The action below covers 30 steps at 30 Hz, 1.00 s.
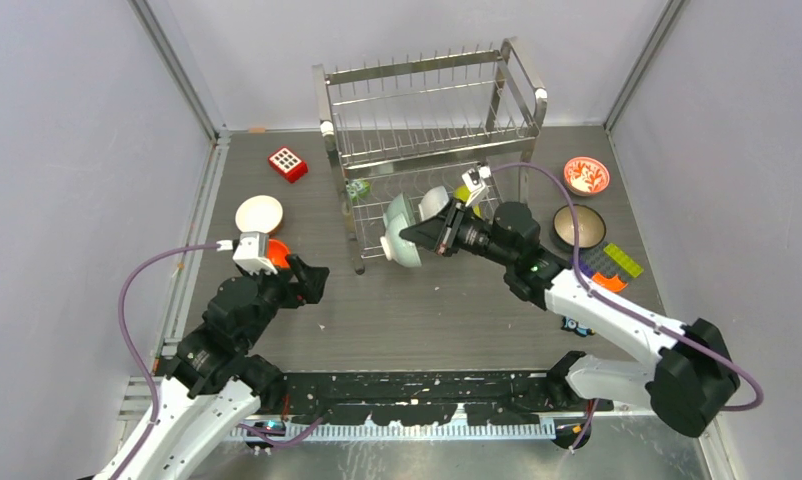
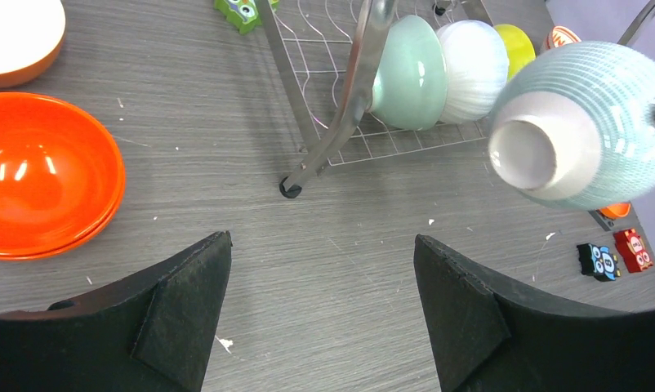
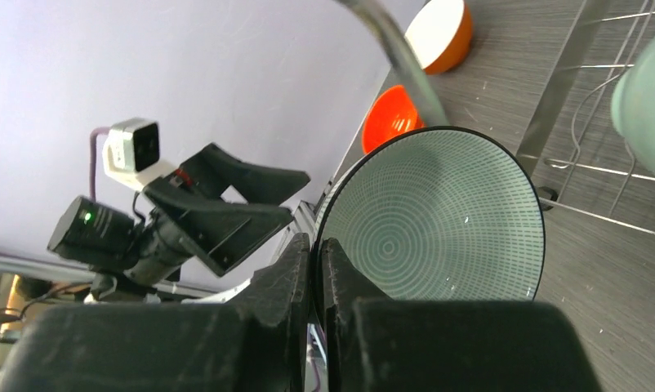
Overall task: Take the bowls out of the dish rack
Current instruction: Pick up the bowl from the dish rack, then place the bowl at the center of the board.
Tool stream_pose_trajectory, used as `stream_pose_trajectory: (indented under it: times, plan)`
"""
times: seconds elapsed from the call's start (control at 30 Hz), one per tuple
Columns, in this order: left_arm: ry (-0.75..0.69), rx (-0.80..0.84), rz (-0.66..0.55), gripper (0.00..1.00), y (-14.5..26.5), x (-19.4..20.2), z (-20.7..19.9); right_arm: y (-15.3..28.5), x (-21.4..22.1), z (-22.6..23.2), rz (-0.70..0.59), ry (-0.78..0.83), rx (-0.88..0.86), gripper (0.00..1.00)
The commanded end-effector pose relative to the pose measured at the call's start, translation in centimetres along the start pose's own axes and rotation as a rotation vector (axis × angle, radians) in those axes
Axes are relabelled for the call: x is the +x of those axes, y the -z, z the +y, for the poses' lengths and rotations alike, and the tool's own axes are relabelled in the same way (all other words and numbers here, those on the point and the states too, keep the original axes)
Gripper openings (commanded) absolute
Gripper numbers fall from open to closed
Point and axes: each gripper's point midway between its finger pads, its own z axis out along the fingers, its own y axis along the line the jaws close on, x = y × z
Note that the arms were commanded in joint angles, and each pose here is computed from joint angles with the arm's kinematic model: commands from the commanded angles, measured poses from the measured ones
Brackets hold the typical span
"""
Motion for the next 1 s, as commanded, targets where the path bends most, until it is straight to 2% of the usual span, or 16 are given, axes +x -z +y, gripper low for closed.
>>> stream_pose_trajectory:
  times: [0.0, 0.17, 0.5, 0.7, 0.97]
  plan:
    - [0.013, 0.025, -0.025, 0.84, 0.0, -0.6, -0.6, 1.5, -0.6, 2.3, -0.04, 0.112, -0.022, 0.01]
    - [0.011, 0.022, -0.018, 0.84, -0.1, -0.4, -0.5, 2.5, 1.6, 1.7, 0.006, 0.167, 0.048, 0.01]
    - [0.003, 0.006, -0.001, 0.84, -0.2, -0.3, -0.4, 6.0, 4.7, 1.4, 0.065, 0.385, 0.22, 0.01]
    - [-0.005, -0.021, -0.023, 0.83, 0.0, -0.6, 0.1, 5.8, 6.0, 1.8, 0.102, 0.46, 0.247, 0.01]
    - [-0.013, -0.02, -0.005, 0.83, -0.1, -0.5, -0.1, 5.3, 6.0, 4.6, 0.127, 0.694, 0.29, 0.01]
